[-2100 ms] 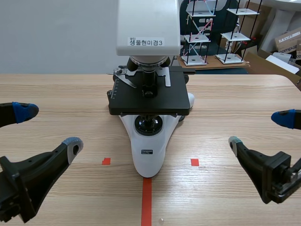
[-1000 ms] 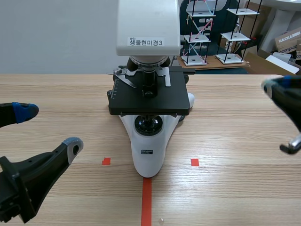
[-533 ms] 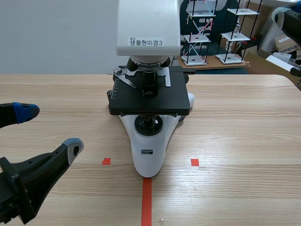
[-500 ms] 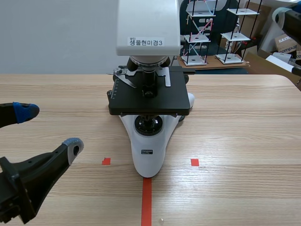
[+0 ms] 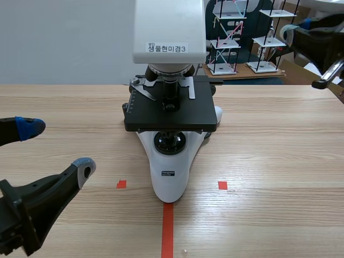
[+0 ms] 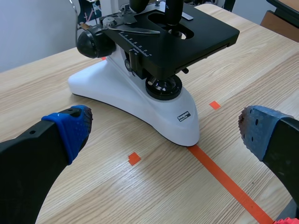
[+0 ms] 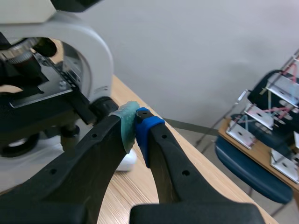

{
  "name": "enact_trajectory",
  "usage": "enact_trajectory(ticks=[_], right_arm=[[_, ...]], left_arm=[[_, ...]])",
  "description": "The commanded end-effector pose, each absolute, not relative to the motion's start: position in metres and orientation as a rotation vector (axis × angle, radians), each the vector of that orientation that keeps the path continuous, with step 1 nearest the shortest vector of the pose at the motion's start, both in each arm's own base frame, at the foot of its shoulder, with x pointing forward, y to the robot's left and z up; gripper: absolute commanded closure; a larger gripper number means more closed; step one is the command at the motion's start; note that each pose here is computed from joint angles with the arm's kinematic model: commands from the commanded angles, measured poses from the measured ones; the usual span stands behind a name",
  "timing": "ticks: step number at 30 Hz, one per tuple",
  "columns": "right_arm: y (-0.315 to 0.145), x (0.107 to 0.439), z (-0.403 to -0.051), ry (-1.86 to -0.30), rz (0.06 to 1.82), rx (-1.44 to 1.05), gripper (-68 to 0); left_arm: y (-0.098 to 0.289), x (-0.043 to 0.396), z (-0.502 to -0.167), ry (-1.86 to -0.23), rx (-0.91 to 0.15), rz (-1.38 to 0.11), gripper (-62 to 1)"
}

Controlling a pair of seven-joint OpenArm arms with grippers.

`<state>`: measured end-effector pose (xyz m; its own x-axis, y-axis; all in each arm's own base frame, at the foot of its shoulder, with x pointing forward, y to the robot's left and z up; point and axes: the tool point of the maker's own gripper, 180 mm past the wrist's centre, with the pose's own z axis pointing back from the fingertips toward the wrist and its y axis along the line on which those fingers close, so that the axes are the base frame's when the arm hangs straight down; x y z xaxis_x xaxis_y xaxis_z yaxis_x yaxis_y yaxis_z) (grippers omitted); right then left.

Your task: Point at the revolving nosepiece

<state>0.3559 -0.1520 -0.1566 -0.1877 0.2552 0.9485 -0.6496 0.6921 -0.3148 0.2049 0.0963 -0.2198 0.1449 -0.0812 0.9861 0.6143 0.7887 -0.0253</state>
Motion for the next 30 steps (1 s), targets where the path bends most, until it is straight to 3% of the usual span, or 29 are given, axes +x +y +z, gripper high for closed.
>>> enact_trajectory(ticks=[1,14,30], right_arm=[[-0.145,0.359,-0.144,-1.6,0.865,0.337,-0.8],[-0.089,0.358,-0.156,-1.572,1.021,0.44,-0.8],[-0.073,0.353,-0.172,-1.53,1.076,0.447,-0.8]], left_arm=[[0.093,0.206,-0.212,-1.372,-0.501,-0.529,-62.3],[0.093,0.206,-0.212,-1.371,-0.502,-0.528,-62.3],[0.093,0.206,-0.212,-1.371,-0.502,-0.528,-62.3]])
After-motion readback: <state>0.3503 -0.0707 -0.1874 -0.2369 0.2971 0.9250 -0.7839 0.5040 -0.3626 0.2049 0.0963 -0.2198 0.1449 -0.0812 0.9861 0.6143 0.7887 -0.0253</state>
